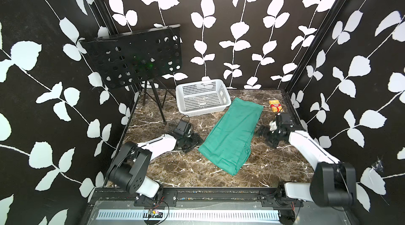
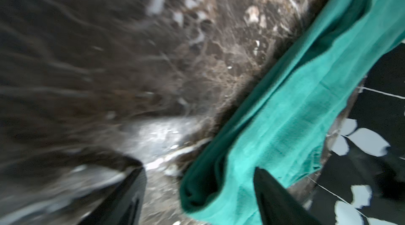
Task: Roll up the long pants
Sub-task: Adjust the long pant at the center of the board.
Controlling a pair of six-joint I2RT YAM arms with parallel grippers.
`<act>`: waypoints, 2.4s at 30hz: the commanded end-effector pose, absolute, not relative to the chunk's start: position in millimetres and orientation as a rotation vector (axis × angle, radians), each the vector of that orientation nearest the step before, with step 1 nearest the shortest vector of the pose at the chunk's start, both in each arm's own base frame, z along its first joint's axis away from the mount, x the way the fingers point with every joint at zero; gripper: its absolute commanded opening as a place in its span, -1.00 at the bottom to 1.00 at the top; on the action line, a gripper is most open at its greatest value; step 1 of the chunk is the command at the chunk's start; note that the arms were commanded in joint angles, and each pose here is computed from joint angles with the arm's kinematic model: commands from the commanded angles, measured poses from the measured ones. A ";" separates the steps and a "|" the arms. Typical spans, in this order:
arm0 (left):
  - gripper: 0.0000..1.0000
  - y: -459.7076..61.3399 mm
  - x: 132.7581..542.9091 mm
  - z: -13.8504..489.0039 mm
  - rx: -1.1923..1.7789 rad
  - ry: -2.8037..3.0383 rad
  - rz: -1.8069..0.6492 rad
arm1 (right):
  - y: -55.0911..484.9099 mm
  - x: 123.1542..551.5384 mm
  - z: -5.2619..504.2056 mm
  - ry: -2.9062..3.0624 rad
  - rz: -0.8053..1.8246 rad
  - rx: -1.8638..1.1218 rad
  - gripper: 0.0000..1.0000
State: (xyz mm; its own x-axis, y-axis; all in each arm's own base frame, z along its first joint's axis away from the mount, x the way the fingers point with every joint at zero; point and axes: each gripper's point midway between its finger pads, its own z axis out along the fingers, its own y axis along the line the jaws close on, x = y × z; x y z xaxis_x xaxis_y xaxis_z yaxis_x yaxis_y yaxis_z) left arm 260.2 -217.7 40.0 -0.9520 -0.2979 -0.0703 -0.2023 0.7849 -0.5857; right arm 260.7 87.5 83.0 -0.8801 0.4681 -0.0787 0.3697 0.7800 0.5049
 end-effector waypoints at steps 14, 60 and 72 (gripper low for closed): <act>-0.29 -235.0 237.4 21.9 -0.325 2.868 -0.977 | 128.7 230.5 61.2 2.804 0.899 0.624 0.35; -0.14 -175.4 201.2 68.9 -0.520 2.733 -0.409 | 124.2 135.5 69.5 3.012 0.446 0.237 0.21; -0.11 -311.1 271.5 102.6 -0.294 2.650 -0.914 | 167.6 241.7 77.3 2.883 0.599 0.208 -0.13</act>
State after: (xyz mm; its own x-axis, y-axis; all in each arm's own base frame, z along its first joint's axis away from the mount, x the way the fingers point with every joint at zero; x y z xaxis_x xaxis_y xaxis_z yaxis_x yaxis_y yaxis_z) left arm 259.2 -281.4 97.6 -0.9159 -0.3305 -0.2280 -0.1500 0.8085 -0.5691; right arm 214.0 161.5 73.6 -0.9833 0.1476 -0.1068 0.1000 0.9273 0.3608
